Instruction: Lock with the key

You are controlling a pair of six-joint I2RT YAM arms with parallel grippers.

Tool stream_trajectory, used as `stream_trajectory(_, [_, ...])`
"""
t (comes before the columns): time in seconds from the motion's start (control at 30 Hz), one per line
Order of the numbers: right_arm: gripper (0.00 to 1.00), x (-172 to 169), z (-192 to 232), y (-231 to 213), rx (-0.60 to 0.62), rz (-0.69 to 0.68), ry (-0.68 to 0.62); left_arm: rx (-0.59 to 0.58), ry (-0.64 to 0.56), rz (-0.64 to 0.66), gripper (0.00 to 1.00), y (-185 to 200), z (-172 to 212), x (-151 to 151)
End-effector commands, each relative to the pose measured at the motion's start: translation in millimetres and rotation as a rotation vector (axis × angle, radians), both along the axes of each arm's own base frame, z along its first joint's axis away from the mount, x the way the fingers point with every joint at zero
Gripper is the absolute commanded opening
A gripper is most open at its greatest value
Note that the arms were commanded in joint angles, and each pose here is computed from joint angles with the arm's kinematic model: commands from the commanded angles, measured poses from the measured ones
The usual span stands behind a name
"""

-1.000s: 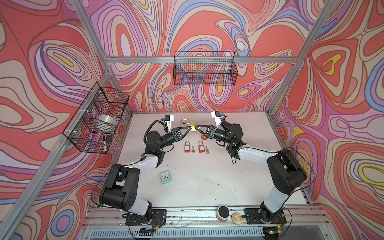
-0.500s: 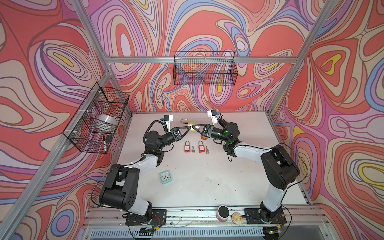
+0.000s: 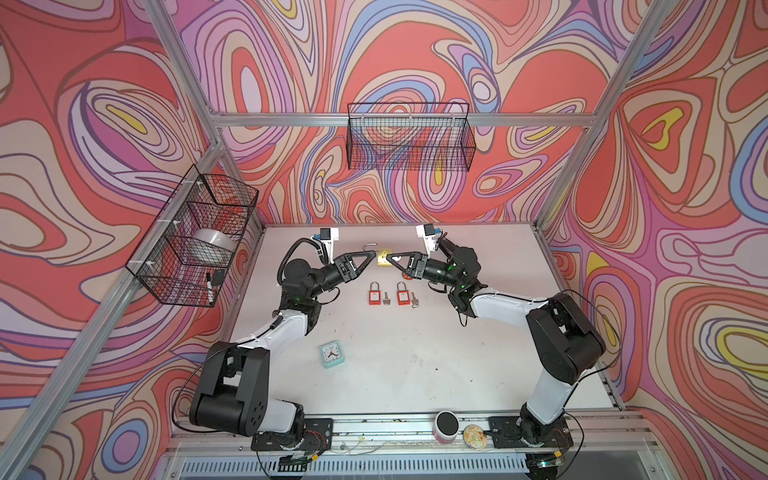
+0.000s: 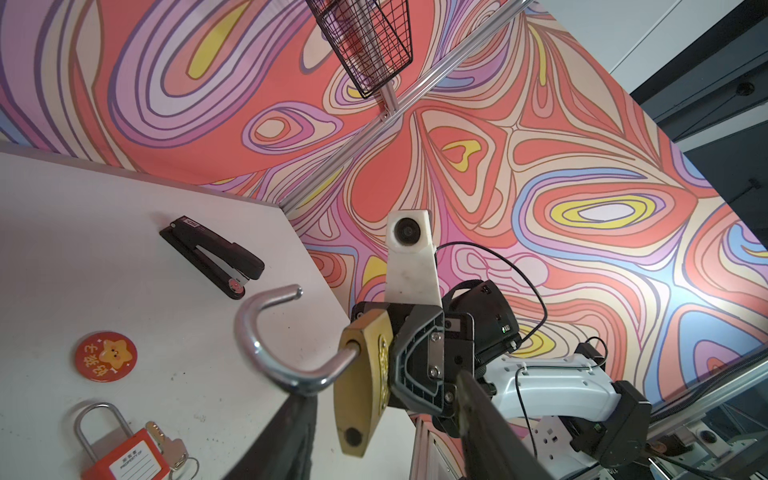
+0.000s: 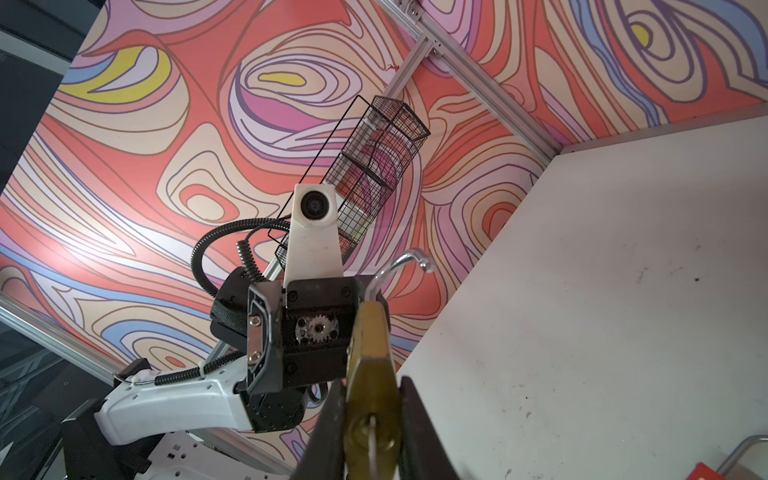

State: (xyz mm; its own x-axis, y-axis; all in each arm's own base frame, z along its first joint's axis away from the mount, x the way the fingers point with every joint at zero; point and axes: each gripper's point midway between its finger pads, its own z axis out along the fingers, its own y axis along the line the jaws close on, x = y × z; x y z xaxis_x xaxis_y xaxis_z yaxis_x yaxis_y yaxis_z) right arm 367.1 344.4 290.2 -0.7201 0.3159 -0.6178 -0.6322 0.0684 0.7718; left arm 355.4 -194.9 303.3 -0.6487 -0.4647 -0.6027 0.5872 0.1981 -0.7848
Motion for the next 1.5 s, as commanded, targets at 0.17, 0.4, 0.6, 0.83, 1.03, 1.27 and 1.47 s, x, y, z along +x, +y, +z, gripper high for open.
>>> stream_trajectory(0.17, [0.0,0,5,-15,-0.008,-0.048,-0.008,0.024,-0.042,0.002,0.56,6,8,-9])
stream_trajectory(0.4, [0.0,-8,-2,-14,-0.016,-0.011,0.01,0.017,-0.055,0.003,0.56,6,13,-6])
stream_trajectory(0.6, [0.0,-18,3,-11,-0.055,0.044,-0.008,0.02,-0.037,0.0,0.55,6,8,-5])
stream_trajectory(0.83, [0.0,-24,14,-9,-0.059,0.081,-0.019,0.035,-0.014,-0.018,0.52,4,0,-8])
stream_trajectory(1.03, [0.0,-24,26,-8,-0.018,0.097,-0.034,0.04,0.002,-0.027,0.51,3,-6,-9])
stream_trajectory(1.27, [0.0,-25,32,-6,-0.014,0.119,-0.038,0.043,0.006,-0.035,0.51,2,-6,-10])
stream_trajectory(1.47, [0.0,-26,40,-5,0.019,0.136,-0.046,0.045,0.009,-0.047,0.5,1,-7,-12])
